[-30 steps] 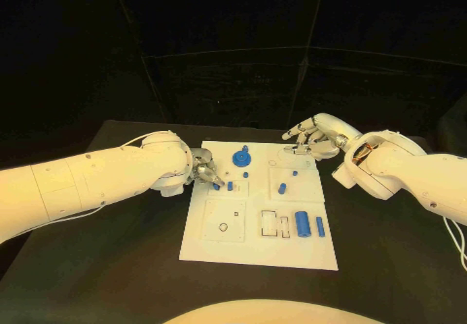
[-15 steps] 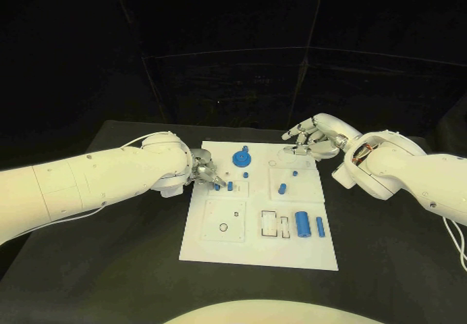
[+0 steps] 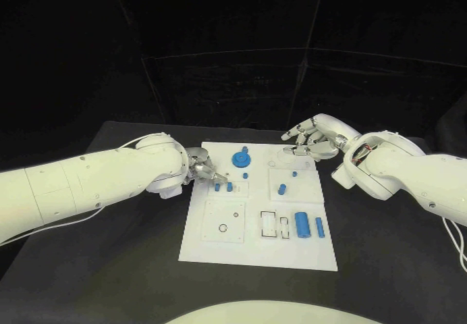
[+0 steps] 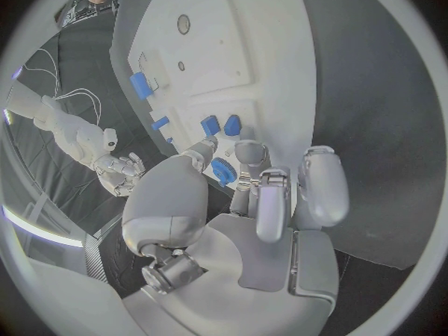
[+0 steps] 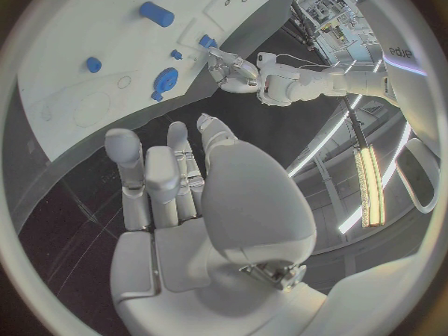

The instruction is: Assemble the parts on the task board

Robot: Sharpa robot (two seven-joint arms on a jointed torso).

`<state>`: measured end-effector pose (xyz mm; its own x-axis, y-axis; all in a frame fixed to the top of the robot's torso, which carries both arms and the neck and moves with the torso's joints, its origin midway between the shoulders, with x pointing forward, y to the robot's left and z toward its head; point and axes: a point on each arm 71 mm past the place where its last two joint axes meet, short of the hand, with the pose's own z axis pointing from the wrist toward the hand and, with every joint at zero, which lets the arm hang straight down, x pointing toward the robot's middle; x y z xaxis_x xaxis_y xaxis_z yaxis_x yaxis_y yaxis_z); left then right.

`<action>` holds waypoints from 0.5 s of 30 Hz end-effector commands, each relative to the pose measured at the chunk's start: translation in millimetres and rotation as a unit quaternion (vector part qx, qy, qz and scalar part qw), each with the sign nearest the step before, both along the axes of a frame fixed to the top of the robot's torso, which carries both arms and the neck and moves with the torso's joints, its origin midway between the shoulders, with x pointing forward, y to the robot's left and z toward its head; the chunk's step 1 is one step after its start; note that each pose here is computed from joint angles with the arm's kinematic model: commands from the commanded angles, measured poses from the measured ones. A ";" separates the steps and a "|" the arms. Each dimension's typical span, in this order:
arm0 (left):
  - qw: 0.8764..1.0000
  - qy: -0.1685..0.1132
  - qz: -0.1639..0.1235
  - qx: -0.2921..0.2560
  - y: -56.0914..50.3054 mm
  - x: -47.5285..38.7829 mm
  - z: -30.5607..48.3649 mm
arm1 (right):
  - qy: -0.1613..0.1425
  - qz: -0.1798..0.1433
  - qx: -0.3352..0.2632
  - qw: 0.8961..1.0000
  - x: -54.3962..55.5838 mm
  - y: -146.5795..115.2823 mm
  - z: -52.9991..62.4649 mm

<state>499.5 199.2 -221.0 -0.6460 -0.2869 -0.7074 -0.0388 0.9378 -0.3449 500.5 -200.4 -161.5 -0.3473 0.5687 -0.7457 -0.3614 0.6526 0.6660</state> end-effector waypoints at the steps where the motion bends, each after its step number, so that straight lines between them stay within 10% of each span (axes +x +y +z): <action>1: 0.996 -0.032 0.013 -0.082 -2.1 2.1 7.4 | -0.001 0.005 0.003 1.000 -0.1 1.1 1.3; 15: 0.956 -0.111 -0.039 -0.269 -13.8 4.2 28.8 | -0.002 0.000 0.003 1.000 1.6 -1.9 0.9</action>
